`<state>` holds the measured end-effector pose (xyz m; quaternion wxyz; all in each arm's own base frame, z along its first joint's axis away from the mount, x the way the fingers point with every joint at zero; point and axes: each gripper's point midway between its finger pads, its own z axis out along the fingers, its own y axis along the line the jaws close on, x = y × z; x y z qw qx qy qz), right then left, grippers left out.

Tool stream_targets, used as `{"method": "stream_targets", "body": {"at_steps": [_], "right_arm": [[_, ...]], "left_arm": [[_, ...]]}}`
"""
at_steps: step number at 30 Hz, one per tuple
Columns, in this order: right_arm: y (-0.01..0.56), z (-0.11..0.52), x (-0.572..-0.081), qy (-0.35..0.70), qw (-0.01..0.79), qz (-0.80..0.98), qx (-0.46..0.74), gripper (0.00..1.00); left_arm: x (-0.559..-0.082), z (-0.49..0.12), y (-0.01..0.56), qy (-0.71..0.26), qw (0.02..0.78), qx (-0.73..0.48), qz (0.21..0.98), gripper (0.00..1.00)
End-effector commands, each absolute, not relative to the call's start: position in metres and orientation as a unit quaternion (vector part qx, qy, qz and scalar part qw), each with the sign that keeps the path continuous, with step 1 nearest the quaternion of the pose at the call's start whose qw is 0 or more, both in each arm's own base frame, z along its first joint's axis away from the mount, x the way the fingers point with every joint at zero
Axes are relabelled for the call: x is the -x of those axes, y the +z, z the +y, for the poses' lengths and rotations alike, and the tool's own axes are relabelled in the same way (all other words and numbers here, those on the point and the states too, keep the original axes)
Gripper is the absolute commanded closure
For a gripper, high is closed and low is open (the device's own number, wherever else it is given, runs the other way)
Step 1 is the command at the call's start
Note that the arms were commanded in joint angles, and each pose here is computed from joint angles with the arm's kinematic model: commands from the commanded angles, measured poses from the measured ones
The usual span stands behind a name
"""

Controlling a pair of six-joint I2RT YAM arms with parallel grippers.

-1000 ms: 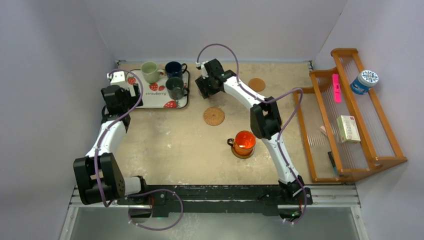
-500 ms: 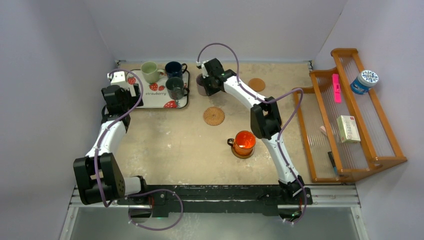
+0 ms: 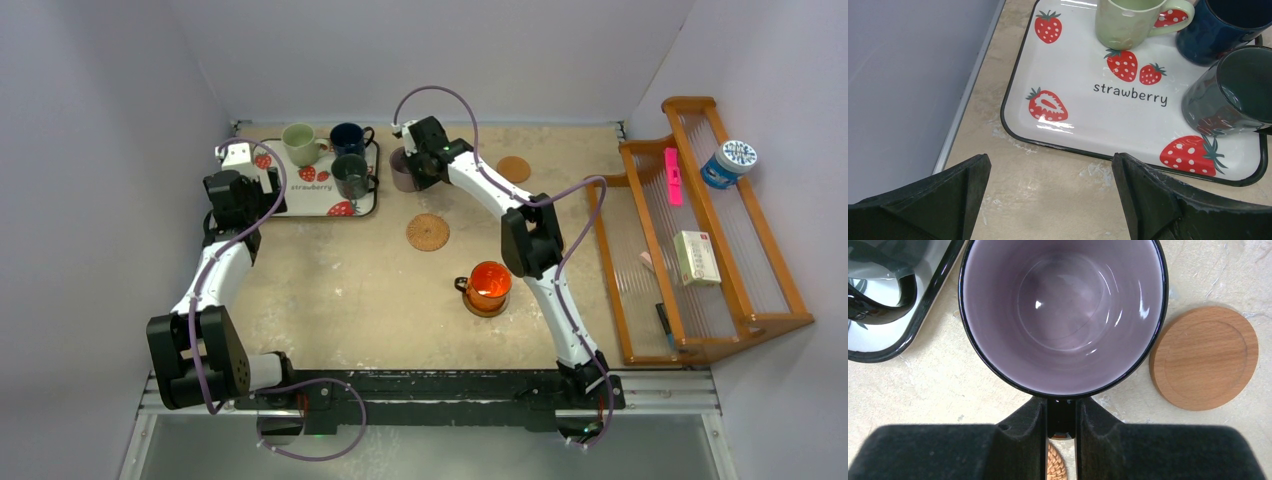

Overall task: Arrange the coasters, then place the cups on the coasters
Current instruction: Pick up the cup at the center of the board.

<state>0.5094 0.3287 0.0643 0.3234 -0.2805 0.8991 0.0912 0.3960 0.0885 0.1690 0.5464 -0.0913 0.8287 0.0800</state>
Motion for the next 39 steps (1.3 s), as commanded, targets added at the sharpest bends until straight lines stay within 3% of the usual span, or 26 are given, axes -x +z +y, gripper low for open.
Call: {"method": "stream_targets", "body": {"at_steps": [1, 17, 39], "right_arm": [[0.120, 0.334, -0.519, 0.102, 0.372, 0.875, 0.294, 1.00], [0.196, 0.321, -0.520, 0.123, 0.413, 0.850, 0.302, 1.00], [0.256, 0.215, -0.527, 0.101, 0.478, 0.840, 0.234, 1.00]], "left_arm": [[-0.400, 0.089, 0.180, 0.077, 0.567, 0.090, 0.815, 0.00], [-0.396, 0.088, 0.187, 0.079, 0.592, 0.087, 0.797, 0.00], [-0.400, 0.077, 0.178, 0.048, 0.583, 0.072, 0.808, 0.00]]}}
